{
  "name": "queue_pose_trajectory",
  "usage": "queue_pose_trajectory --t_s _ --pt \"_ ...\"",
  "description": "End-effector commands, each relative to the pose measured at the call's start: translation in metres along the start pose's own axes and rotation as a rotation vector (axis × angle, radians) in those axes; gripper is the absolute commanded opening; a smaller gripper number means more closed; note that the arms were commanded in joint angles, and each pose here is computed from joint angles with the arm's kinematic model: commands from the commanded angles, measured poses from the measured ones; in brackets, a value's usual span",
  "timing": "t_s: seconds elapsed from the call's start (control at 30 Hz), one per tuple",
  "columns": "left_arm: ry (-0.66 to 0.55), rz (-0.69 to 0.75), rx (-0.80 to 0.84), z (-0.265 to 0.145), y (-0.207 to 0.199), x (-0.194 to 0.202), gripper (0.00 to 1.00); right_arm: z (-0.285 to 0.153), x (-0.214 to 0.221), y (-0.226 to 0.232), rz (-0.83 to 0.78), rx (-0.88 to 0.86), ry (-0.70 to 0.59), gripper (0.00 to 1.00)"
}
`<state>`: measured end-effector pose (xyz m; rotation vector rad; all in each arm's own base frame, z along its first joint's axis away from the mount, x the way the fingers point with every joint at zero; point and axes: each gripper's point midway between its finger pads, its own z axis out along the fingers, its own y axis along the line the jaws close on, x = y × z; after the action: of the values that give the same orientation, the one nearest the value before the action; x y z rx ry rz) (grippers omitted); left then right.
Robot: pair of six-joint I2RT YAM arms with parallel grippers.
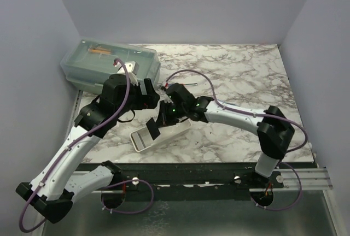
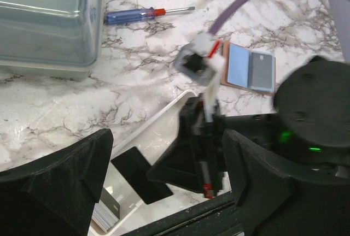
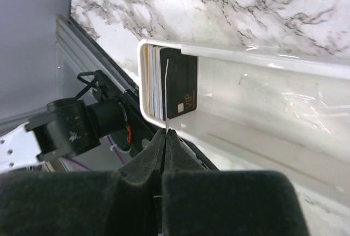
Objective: Put the credit cards into the card holder
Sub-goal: Pick up the credit card from the storage box, then insert the credit card into the card holder.
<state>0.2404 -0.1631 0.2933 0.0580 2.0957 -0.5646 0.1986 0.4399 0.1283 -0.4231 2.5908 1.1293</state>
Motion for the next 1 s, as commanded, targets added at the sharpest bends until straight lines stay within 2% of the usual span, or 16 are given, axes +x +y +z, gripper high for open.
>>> queue_pose_trajectory --t_s 0.0,0.2,0.3,0.47,0.6,0.7,0.97 --pt "0.03 -0.026 0.042 0.013 -0.011 0.001 0.88 -0.044 -0.026 -0.013 -0.038 -0.008 -0.137 0.0" --pt "0.108 -0.081 0.171 0.04 -0.036 0.012 0.92 -0.11 -0.049 -0.085 0.047 0.006 -0.309 0.0" --pt "0.203 -0.15 0.279 0.062 -0.05 0.025 0.92 -0.147 -0.056 -0.126 0.099 -0.007 -0.409 0.0" --pt "0.323 -0.282 0.489 0.088 -0.076 0.041 0.93 -0.198 -0.058 -0.156 0.104 -0.074 -0.586 0.0" --pt "0.399 -0.375 0.646 0.1 -0.098 0.048 0.92 -0.218 -0.056 -0.149 0.115 -0.169 -0.651 0.0" --pt "0.425 -0.449 0.763 0.104 -0.11 0.05 0.87 -0.224 -0.056 -0.135 0.12 -0.255 -0.675 0.0" --pt "0.475 -0.468 0.865 0.11 -0.138 0.063 0.84 -0.227 -0.049 -0.108 0.156 -0.511 -0.662 0.0"
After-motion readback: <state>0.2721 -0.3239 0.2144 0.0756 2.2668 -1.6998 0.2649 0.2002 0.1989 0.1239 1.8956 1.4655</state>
